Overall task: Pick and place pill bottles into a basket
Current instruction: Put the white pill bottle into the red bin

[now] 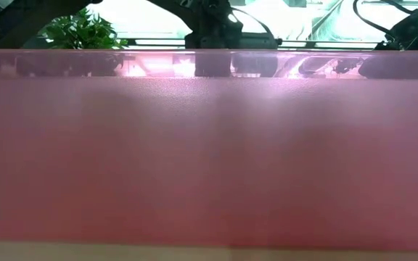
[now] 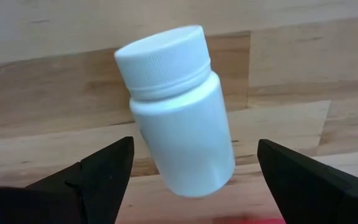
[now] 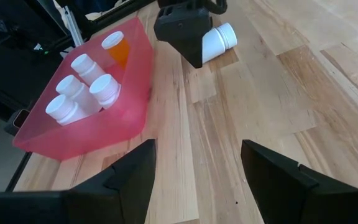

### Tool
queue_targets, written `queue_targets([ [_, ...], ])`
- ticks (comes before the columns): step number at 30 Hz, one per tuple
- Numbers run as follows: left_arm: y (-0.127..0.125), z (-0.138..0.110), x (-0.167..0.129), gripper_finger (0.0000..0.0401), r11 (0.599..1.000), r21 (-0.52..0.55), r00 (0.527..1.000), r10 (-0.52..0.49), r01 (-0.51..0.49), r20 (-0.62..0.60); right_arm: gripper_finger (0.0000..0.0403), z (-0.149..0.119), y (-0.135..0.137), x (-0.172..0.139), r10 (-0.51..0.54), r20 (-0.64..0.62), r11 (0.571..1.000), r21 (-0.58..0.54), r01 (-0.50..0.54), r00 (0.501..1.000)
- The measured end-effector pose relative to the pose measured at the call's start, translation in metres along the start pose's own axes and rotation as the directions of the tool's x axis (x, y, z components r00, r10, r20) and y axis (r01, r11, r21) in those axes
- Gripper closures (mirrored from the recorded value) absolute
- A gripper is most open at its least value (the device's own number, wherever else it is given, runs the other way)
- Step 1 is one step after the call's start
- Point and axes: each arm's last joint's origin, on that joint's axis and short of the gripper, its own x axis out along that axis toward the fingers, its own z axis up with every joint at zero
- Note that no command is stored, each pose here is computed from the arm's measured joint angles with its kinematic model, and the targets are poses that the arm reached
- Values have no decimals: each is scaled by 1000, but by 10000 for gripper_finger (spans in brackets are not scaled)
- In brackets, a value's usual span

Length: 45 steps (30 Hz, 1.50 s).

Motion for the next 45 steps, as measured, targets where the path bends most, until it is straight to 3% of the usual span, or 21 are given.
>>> queue_targets([
  [7, 0, -2, 2, 40, 1000, 5, 1000, -1, 1, 1, 176, 0, 0, 0, 0, 0, 1000, 0, 0, 1000],
  [14, 7, -2, 16, 113, 1000, 0, 999, 20, -20, -51, 176, 0, 0, 0, 0, -1, 1000, 0, 0, 1000],
  [22, 4, -1, 16, 185, 1000, 8, 1000, 0, 1, -17, 176, 0, 0, 0, 0, -1, 1000, 0, 0, 1000],
  [30, 4, 0, 16, 171, 993, 119, 1000, -6, 5, 3, 176, 0, 0, 0, 0, -1, 1000, 0, 0, 1000],
  [45, -3, 3, 11, 186, 939, 343, 995, -55, 22, 87, 176, 0, 0, 0, 0, -1, 1000, 3, 0, 1000],
])
